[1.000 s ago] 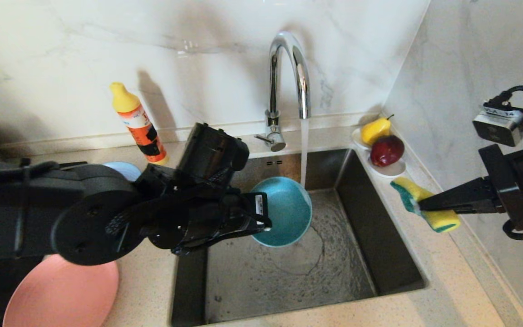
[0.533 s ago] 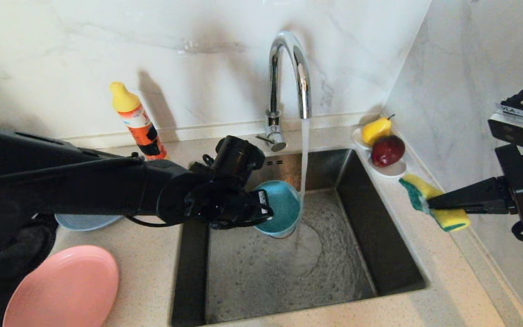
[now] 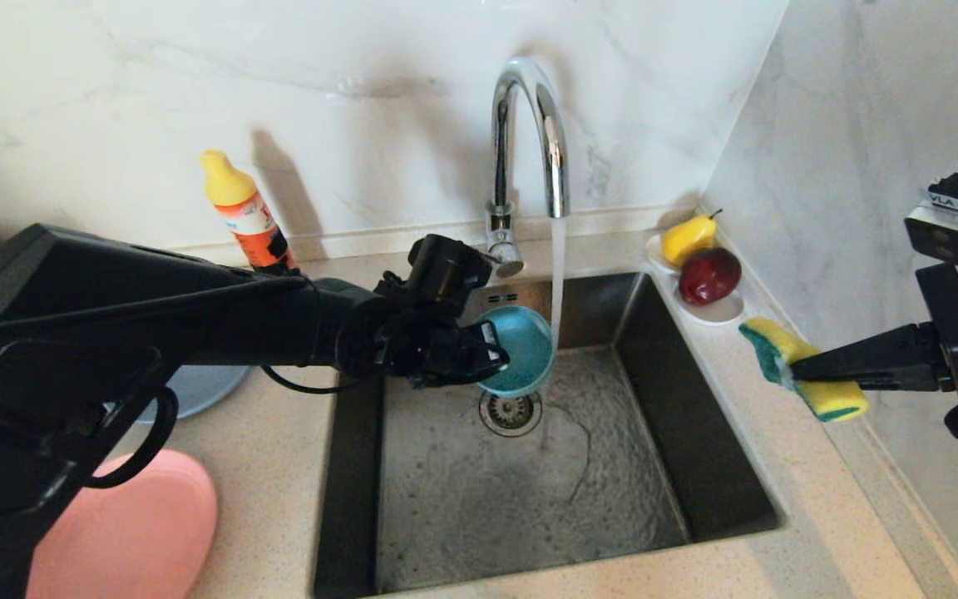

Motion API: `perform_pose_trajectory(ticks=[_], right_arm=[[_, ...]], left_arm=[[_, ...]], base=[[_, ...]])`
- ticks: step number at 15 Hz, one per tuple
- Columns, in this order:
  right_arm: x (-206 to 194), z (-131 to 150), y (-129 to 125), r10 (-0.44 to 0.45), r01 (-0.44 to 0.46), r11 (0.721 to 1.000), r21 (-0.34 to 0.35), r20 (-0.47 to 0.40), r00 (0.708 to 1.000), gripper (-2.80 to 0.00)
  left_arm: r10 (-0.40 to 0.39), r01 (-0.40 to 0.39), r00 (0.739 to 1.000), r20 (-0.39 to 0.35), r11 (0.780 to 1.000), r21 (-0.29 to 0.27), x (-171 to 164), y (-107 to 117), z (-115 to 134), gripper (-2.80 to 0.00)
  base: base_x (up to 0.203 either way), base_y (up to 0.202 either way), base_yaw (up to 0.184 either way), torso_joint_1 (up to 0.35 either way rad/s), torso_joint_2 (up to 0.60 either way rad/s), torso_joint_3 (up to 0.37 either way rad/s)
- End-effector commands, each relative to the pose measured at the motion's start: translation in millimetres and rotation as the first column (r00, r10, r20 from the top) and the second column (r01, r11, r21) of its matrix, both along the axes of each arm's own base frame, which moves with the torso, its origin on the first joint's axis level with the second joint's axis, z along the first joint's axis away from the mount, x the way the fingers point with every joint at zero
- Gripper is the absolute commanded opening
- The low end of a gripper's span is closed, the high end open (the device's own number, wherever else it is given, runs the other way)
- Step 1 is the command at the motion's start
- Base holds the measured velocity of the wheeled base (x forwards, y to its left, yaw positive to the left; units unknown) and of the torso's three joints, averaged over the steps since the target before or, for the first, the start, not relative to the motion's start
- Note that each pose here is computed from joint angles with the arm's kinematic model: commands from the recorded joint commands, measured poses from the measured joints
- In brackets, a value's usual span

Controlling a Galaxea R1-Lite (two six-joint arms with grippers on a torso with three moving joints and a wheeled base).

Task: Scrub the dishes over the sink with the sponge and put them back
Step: Rinse the bowl

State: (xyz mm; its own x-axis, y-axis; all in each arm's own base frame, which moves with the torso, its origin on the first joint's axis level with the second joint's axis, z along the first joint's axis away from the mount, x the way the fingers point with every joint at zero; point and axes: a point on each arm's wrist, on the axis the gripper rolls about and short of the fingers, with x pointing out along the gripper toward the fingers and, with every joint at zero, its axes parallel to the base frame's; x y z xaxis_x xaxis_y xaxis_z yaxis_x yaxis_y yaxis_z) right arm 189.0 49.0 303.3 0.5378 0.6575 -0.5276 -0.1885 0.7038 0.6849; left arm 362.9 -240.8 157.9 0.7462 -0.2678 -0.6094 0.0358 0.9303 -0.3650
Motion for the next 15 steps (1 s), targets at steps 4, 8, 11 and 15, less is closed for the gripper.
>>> perform_pose_trajectory(ticks=[4, 8, 11, 15], right_arm=[[0.4, -1.0, -0.6, -0.001, 0.001, 1.000, 0.003, -0.008, 1.000, -2.80], [1.3, -2.7, -0.2, 0.008, -0.008, 1.000, 0.008, -0.016, 1.000, -2.80], [2.1, -3.6, 0.1, 0.014, -0.014, 1.000, 0.012, -0.021, 1.000, -2.80], [4.3, -8.2, 0.6, 0.015, -0.015, 1.000, 0.009, -0.041, 0.999, -2.80]], left_arm=[[-0.019, 0.019, 1.000, -0.015, 1.000, 0.013, 3.2, -12.4, -13.0, -2.80], [-0.039, 0.039, 0.999, -0.011, 0.999, 0.009, -1.2, -21.0, -11.8, -2.80], [-0.043, 0.043, 0.999, -0.014, 0.999, 0.011, -2.1, -22.1, -13.1, -2.80], [-0.055, 0.057, 0.996, -0.067, 0.998, 0.032, -10.7, -21.0, -17.5, -2.80]], base=[[0.000, 0.000, 0.000, 0.000, 0.00, 0.000], [0.000, 0.000, 0.000, 0.000, 0.00, 0.000], [0.000, 0.000, 0.000, 0.000, 0.00, 0.000], [0.000, 0.000, 0.000, 0.000, 0.00, 0.000]])
